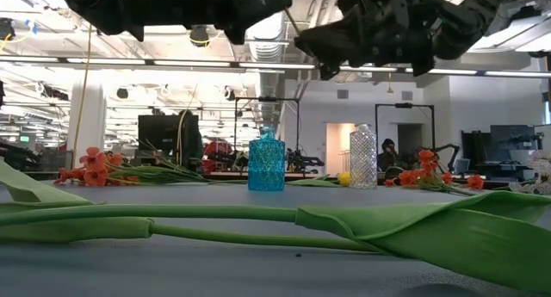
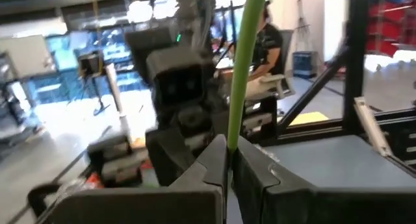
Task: Sort flowers into vase by color
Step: Put the top white tulip into the transparent vase
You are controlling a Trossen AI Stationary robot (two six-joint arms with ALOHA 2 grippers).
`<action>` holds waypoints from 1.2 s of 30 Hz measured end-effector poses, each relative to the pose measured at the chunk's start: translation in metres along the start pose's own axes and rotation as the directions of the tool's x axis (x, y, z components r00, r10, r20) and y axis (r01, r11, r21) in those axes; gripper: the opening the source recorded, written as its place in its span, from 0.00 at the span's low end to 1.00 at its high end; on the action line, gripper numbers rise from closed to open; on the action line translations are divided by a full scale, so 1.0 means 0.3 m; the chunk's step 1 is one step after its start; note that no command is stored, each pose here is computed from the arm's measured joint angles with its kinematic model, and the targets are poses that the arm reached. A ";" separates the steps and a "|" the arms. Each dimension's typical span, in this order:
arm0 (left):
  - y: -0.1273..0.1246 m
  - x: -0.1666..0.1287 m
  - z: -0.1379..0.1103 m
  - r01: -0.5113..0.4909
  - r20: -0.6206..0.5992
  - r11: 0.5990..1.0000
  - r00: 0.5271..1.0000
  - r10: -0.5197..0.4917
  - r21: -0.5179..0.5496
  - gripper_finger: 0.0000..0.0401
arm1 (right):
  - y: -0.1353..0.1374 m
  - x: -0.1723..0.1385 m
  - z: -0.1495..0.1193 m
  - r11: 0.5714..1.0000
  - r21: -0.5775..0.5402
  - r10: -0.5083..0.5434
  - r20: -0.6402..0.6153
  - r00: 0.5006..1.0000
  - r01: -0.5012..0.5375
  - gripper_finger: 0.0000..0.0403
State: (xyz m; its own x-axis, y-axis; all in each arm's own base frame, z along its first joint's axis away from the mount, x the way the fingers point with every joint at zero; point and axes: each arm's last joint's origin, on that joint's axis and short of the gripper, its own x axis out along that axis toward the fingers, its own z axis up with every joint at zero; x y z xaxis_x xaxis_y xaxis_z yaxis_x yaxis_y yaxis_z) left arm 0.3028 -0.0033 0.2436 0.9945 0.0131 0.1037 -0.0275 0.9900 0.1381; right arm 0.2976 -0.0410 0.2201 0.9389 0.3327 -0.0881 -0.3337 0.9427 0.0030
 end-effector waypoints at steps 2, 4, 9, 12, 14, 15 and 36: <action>0.018 0.001 -0.007 -0.028 -0.022 0.999 0.999 0.028 -0.024 0.00 | -0.010 -0.041 0.010 1.000 0.005 -0.026 -0.068 0.997 0.026 0.36; 0.048 0.011 -0.011 -0.054 -0.063 0.997 0.997 0.051 -0.047 0.00 | -0.016 -0.085 0.016 0.998 0.034 -0.047 -0.143 0.989 0.052 0.42; 0.154 0.075 0.034 -0.136 -0.135 0.989 0.983 0.127 -0.064 0.00 | -0.006 -0.177 0.010 0.984 0.143 -0.057 -0.316 0.947 0.107 0.50; 0.229 0.135 0.038 -0.175 -0.186 0.983 0.969 0.163 -0.051 0.00 | 0.014 -0.220 -0.003 0.970 0.195 -0.055 -0.418 0.907 0.148 0.50; 0.281 0.182 0.029 -0.168 -0.203 0.984 0.967 0.154 -0.055 0.00 | 0.029 -0.238 -0.011 0.962 0.192 -0.087 -0.455 0.887 0.192 0.50; 0.309 0.210 0.022 -0.163 -0.203 0.985 0.968 0.148 -0.058 0.00 | 0.039 -0.248 -0.021 0.958 0.187 -0.107 -0.464 0.879 0.216 0.50; 0.622 0.530 -0.073 -0.150 -0.250 0.983 0.961 0.119 -0.109 0.00 | 0.198 -0.429 -0.222 0.896 0.291 -0.210 -0.388 0.897 0.335 0.47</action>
State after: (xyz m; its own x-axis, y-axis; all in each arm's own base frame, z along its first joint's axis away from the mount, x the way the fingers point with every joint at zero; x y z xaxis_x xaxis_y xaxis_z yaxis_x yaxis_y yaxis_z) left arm 0.4582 0.1865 0.2643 0.9776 0.1654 -0.1299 -0.1652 0.9862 0.0128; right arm 0.1512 -0.0296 0.1654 0.8799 0.0908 -0.4664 0.0403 0.9638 0.2635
